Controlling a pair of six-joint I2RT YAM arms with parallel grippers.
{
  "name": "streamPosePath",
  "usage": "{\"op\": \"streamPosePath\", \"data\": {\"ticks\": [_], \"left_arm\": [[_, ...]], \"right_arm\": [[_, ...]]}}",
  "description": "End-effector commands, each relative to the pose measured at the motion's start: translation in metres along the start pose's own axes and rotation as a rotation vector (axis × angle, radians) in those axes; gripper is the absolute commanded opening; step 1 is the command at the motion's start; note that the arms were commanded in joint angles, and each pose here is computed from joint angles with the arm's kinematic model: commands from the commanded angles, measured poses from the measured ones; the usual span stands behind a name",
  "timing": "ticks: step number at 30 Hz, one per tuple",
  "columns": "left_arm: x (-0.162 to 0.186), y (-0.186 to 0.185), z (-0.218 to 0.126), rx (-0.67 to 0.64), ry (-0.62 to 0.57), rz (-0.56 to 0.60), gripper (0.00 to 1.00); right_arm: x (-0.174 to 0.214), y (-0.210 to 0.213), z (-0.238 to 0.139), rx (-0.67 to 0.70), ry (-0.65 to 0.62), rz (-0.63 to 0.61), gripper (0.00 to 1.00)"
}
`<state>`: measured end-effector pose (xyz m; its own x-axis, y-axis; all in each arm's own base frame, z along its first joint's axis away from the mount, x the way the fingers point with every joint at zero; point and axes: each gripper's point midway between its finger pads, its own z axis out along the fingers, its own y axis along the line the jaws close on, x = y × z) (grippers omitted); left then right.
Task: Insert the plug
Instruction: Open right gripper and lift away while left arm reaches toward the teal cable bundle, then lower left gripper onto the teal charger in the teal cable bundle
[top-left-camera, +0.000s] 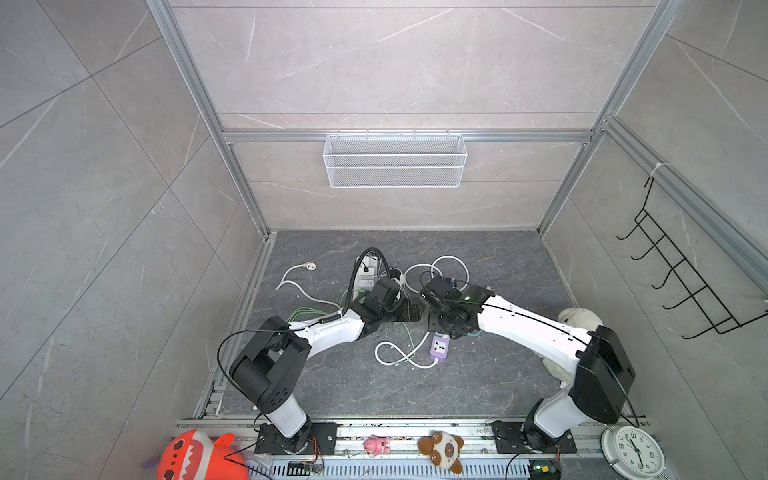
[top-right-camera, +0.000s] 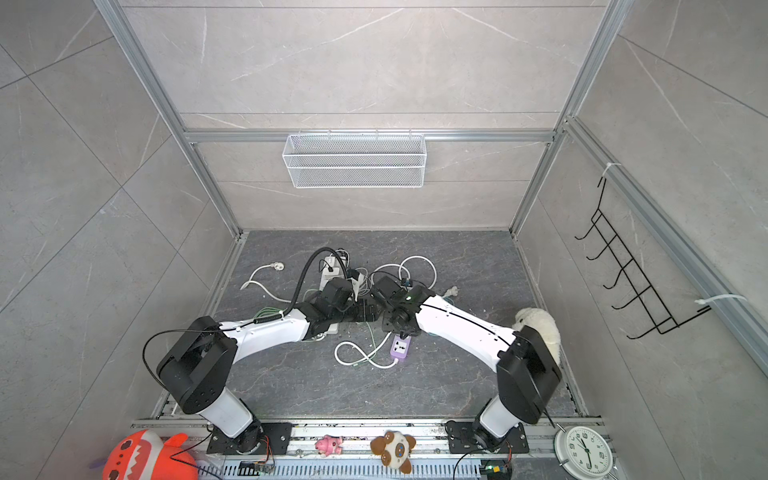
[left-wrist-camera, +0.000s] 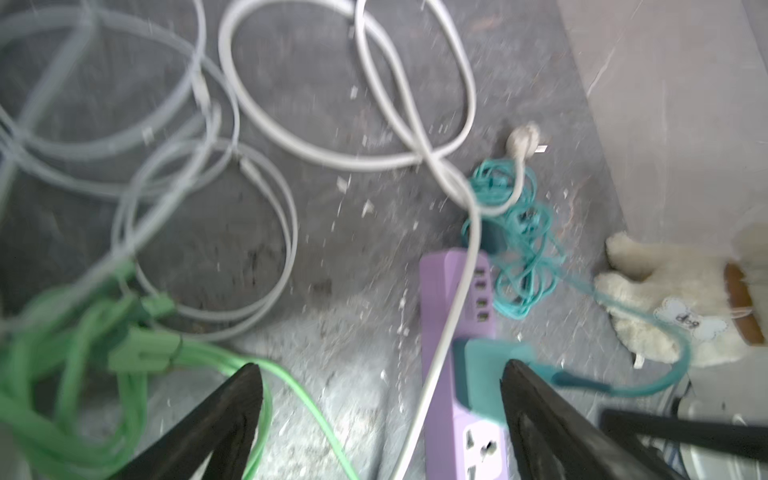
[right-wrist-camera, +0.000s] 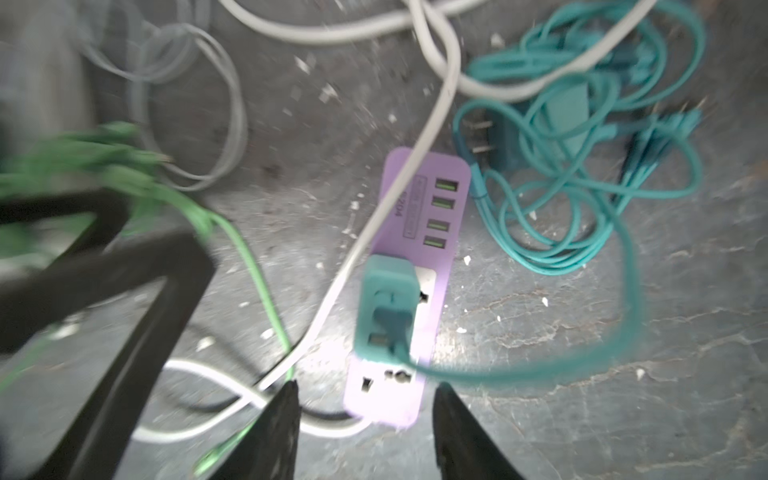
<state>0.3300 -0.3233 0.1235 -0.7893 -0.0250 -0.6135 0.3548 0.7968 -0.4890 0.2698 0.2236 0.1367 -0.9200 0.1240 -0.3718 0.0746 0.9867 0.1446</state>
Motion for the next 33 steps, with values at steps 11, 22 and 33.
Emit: {"op": "streamPosePath", "data": {"ticks": [11, 22, 33], "left_arm": [[-0.081, -0.05, 0.013, -0.022, -0.052, 0.341, 0.95], [-0.027, -0.157, 0.083, 0.339, 0.209, 0.735, 0.7], [0.05, -0.172, 0.129, 0.493, 0.387, 0.813, 0.53]], "right_arm": [[-0.034, -0.106, -0.063, 0.16, -0.207, 0.109, 0.52], [-0.072, -0.173, 0.029, 0.006, -0.141, 0.406, 0.43], [-0.059, -0.202, 0.034, -0.045, -0.131, 0.473, 0.4]]}}
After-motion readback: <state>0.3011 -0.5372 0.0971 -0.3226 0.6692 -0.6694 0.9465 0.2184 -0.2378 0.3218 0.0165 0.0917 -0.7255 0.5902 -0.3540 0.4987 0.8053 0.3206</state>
